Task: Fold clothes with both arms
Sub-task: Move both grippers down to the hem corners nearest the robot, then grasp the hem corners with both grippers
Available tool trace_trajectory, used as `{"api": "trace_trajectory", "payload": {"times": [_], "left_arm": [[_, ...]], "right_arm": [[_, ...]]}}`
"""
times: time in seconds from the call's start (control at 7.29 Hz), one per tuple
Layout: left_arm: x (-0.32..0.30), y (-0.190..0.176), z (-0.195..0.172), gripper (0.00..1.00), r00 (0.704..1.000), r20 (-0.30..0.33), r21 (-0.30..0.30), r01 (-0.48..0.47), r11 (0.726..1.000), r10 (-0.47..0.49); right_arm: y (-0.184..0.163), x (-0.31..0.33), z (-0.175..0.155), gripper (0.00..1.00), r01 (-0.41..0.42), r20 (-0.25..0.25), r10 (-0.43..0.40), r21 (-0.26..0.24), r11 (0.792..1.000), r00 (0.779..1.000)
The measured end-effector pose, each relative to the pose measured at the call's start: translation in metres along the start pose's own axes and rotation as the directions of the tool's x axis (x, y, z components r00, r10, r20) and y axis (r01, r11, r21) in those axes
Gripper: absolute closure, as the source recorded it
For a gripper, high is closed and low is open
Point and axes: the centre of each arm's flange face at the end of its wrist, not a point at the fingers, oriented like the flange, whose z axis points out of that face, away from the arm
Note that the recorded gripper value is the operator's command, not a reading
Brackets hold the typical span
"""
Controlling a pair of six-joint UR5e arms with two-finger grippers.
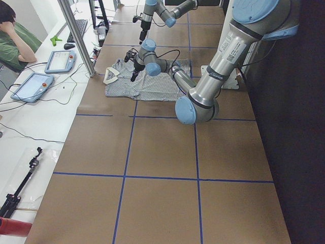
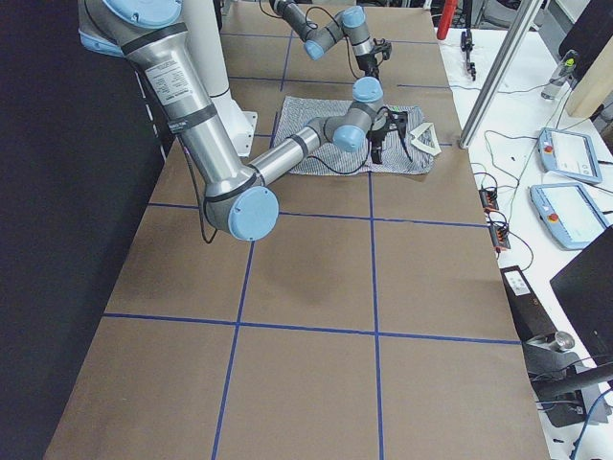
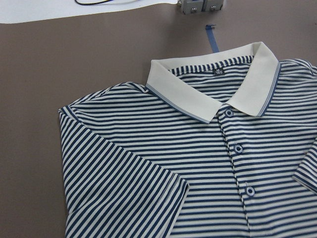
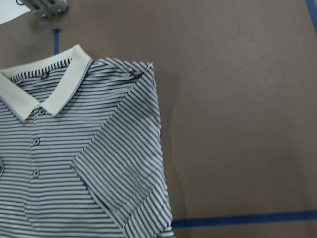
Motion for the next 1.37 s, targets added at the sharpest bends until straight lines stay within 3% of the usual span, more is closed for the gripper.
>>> {"api": "trace_trajectory", "payload": {"times": [0.41, 0.69, 0.82, 0.96, 1.1, 1.37], "left_arm": [[-0.022, 0.089, -0.037, 0.00, 0.999, -0.052, -0.067, -0.012, 0.998, 0.008], [-0.038, 0.162, -0.065, 0.00, 0.997, -0.071, -0.153, 0.028, 0.988, -0.039], [-0.042, 0.203, -0.077, 0.15, 0.995, -0.065, -0.206, 0.057, 0.977, -0.072], [-0.038, 0.237, -0.080, 0.36, 0.992, -0.044, -0.244, 0.103, 0.964, -0.118], [-0.028, 0.268, -0.077, 0.41, 0.983, -0.012, -0.264, 0.172, 0.949, -0.181], [-0.014, 0.306, -0.069, 0.43, 0.961, 0.046, -0.275, 0.276, 0.921, -0.274]], "right_arm": [[0.174, -0.043, -0.016, 0.00, -0.039, -0.094, 0.040, 0.010, 0.999, 0.995], [0.246, -0.029, -0.011, 0.00, -0.026, -0.121, 0.026, 0.008, 1.000, 0.992], [0.260, -0.022, -0.011, 0.00, -0.017, -0.129, 0.018, 0.007, 1.000, 0.992], [0.265, -0.019, -0.011, 0.00, -0.014, -0.132, 0.015, 0.006, 1.000, 0.991], [0.266, -0.017, -0.011, 0.00, -0.014, -0.134, 0.014, 0.006, 1.000, 0.991], [0.267, -0.015, -0.011, 0.00, -0.013, -0.137, 0.014, 0.006, 1.000, 0.990]]}}
